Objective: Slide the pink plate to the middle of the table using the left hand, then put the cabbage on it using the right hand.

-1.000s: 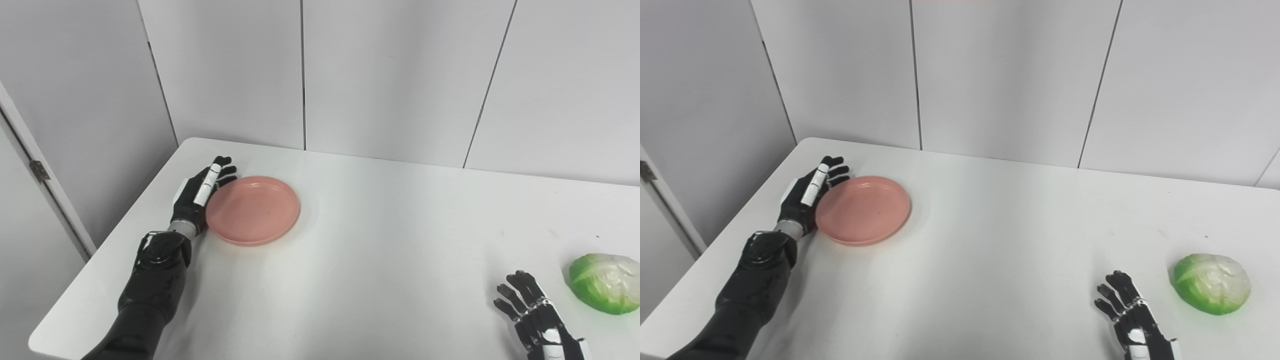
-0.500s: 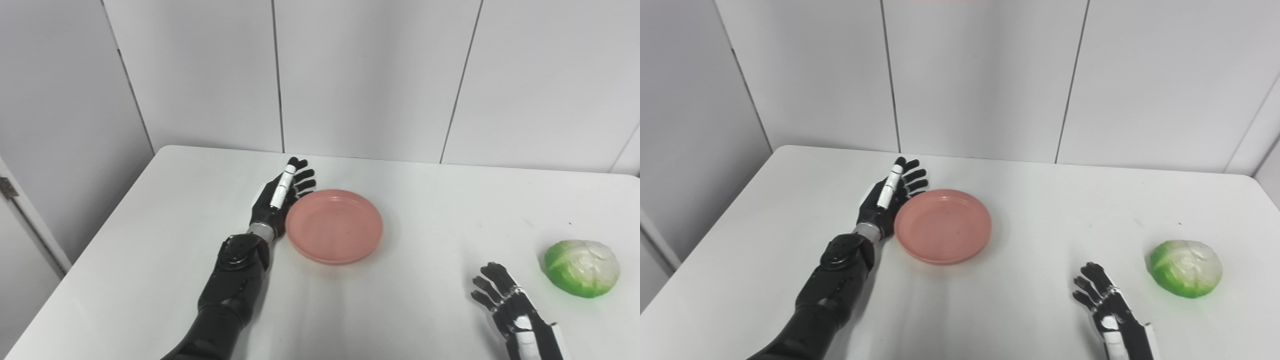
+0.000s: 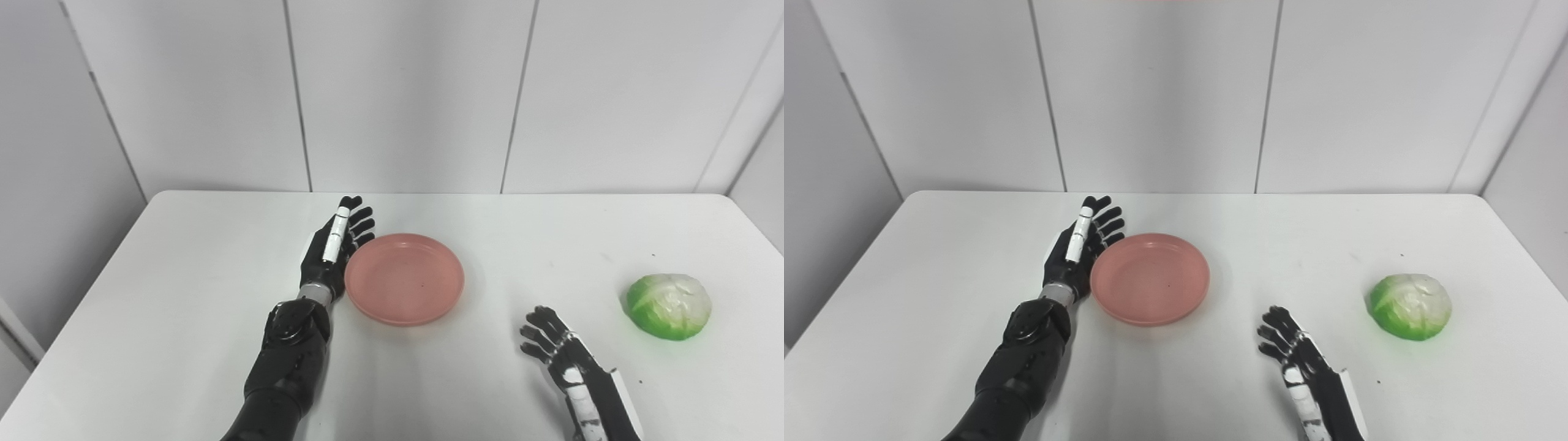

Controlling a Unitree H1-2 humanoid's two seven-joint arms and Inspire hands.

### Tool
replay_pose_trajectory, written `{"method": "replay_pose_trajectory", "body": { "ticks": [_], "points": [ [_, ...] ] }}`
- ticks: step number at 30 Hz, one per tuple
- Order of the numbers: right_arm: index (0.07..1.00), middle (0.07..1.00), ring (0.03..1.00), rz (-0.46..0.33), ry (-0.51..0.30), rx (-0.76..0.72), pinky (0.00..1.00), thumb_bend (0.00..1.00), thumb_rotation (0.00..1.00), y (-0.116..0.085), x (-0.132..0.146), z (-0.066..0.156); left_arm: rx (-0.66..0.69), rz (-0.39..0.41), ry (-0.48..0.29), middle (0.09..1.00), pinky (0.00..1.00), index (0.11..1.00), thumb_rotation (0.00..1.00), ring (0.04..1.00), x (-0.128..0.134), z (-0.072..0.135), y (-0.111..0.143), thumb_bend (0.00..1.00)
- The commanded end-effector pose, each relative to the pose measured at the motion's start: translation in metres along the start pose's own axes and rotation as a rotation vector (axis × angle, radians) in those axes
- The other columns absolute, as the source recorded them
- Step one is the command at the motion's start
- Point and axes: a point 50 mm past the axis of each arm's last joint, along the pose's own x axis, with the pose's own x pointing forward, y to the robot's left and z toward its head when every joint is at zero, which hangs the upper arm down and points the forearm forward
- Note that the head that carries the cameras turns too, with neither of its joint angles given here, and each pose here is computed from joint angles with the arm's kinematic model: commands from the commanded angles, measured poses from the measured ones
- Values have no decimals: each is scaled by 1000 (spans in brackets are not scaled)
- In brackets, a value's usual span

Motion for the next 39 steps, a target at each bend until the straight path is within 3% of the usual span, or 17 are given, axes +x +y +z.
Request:
{"method": "replay_pose_trajectory", "body": {
  "ticks": [1, 8, 11, 15, 17, 21, 24, 31, 34, 39],
  "points": [
    [858, 869, 839, -38, 20, 51, 816, 872, 903, 16, -17, -1, -16, 30, 169, 827, 802, 820, 810, 827, -24, -51, 5, 692],
    [866, 878, 847, -52, 16, 26, 824, 849, 891, 19, -15, -4, -7, 30, 171, 834, 784, 828, 806, 827, -27, -58, 6, 708],
    [878, 881, 842, -86, -16, -43, 814, 861, 934, 17, -14, 5, -21, 39, 172, 825, 788, 822, 816, 821, -27, -57, 13, 717],
    [906, 885, 847, -115, -65, -163, 785, 862, 920, -1, 1, 54, -21, 44, 179, 831, 786, 836, 812, 822, -25, -53, 25, 718],
    [922, 895, 846, -120, -77, -202, 738, 943, 843, -11, 8, 75, -14, 40, 182, 842, 795, 845, 833, 833, -24, -53, 30, 704],
    [948, 900, 836, -98, -192, -441, 669, 997, 804, -46, 35, 140, -11, 44, 189, 832, 792, 841, 841, 824, -24, -56, 32, 699],
    [944, 909, 839, -69, -212, -661, 660, 1000, 744, -74, 56, 178, -27, 36, 190, 829, 803, 843, 833, 828, -26, -61, 30, 687],
    [932, 927, 855, 12, -90, -1112, 669, 1000, 676, -125, 102, 239, -34, 21, 199, 832, 799, 855, 817, 835, -27, -66, 27, 695],
    [935, 959, 922, 34, -2, -1224, 756, 1000, 630, -139, 119, 248, -30, 19, 202, 824, 806, 847, 808, 829, -27, -67, 28, 710],
    [938, 962, 938, 87, 217, -1367, 755, 1000, 509, -161, 161, 256, -22, 17, 194, 822, 814, 845, 805, 823, -27, -64, 34, 698]
  ]
}}
